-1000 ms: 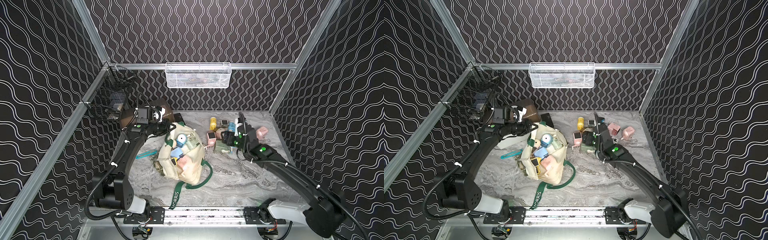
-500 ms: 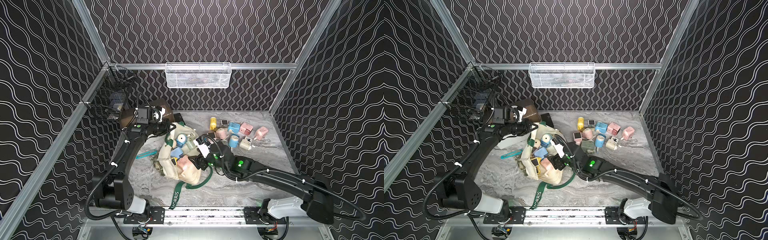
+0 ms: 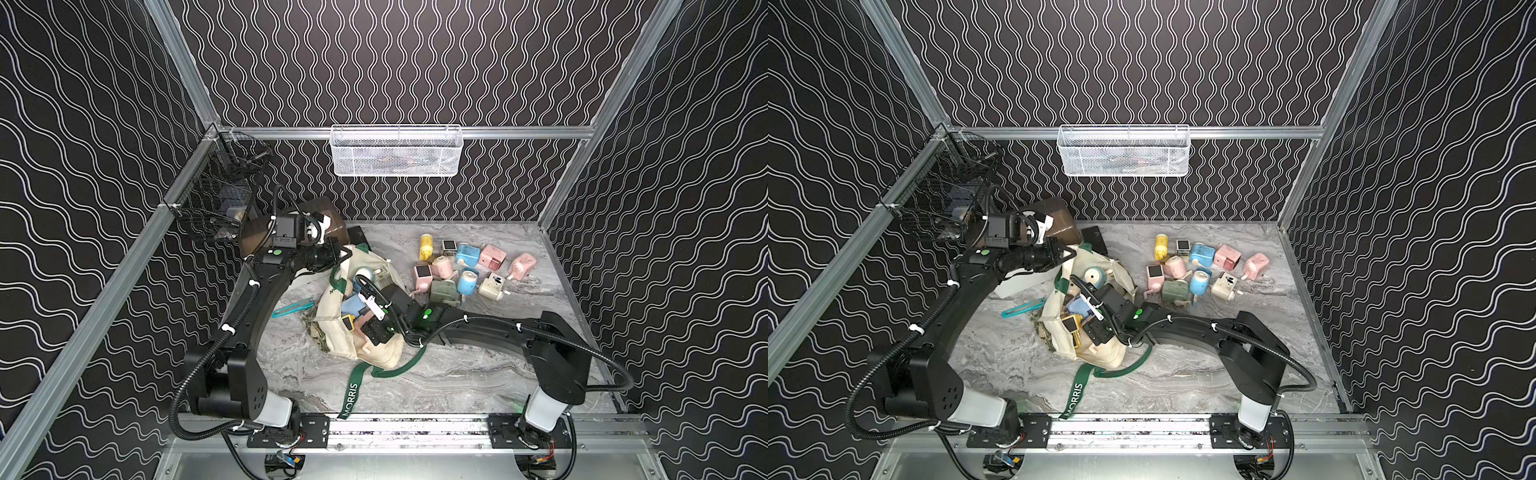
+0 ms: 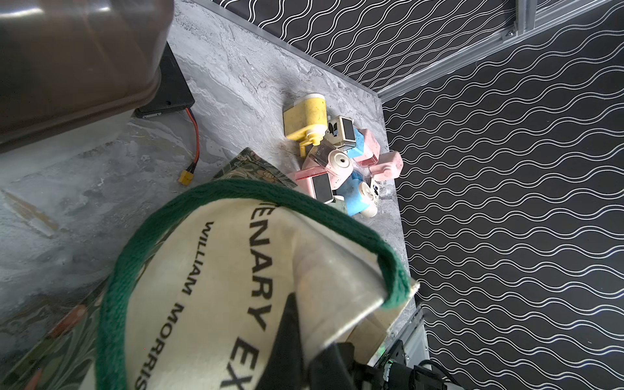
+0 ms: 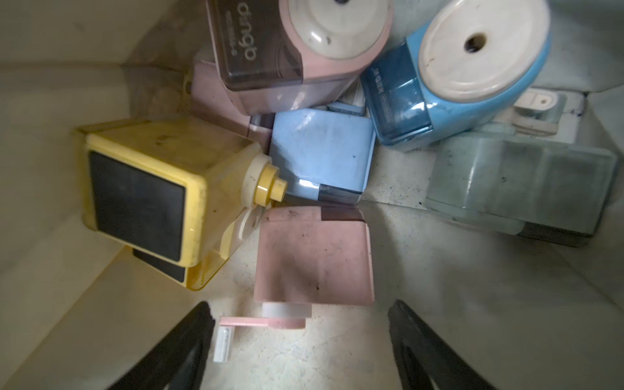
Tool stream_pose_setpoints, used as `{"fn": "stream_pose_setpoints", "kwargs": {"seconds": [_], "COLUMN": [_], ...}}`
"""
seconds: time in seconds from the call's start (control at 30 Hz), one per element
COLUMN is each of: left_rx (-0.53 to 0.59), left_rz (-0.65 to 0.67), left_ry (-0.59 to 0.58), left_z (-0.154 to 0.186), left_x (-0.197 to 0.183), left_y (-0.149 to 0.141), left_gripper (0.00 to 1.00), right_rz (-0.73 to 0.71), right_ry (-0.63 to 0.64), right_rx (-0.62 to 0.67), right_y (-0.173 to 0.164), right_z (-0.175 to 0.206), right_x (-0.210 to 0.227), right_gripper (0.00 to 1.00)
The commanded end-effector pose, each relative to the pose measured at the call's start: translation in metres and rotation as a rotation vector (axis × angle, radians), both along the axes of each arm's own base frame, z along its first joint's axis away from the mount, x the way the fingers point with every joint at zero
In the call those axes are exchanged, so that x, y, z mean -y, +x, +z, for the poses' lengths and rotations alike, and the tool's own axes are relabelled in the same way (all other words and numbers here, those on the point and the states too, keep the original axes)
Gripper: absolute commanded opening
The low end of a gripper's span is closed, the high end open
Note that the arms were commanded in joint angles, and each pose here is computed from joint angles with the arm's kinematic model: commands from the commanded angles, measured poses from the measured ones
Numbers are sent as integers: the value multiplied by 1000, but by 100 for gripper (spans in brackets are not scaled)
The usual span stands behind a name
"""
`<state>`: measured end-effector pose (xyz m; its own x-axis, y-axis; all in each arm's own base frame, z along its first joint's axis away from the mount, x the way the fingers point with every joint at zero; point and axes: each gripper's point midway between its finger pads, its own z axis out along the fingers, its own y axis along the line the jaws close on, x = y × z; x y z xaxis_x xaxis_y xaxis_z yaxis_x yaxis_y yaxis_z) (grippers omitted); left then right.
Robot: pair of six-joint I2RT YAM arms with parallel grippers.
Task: Take out the pencil sharpeners from the tote bags
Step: Pick up the pencil sharpener from the canvas bag.
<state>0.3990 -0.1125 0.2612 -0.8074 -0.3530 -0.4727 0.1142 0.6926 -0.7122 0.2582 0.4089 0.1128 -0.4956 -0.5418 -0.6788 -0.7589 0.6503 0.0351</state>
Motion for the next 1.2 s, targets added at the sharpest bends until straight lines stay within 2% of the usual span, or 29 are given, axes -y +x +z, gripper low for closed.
{"fn": "stream_pose_setpoints", "kwargs": {"seconds": [0.0,0.3,0.43,0.5,0.63,0.77,1.17], "left_rx": [112,113,114,112,115,115,116], "left_rz": [-33,-35,-35,-34,-37,-38,-34], "left_ry": [-24,-28,-28,-26,-24,-24,-21], "left_z": [24,25,25,24,25,25,26], "left_x": [6,7,7,7,8,8,7], "left_y": [8,7,7,7,6,6,6], "left_gripper": [0,0,0,0,0,0,0], "right_rz": [-14,-18,-12,-12,-15,-8,19], "right_ry": [-69,-199,-257,-266,-218,-165,27], "right_rx": [-16,-89,-134,-144,-129,-107,-26], "right_y": [2,4,1,1,3,1,-8], "right_z": [-15,-65,-91,-95,-85,-64,0], "right_x": [3,3,3,2,-2,-3,1], "right_gripper": [90,93,89,83,71,64,56]}}
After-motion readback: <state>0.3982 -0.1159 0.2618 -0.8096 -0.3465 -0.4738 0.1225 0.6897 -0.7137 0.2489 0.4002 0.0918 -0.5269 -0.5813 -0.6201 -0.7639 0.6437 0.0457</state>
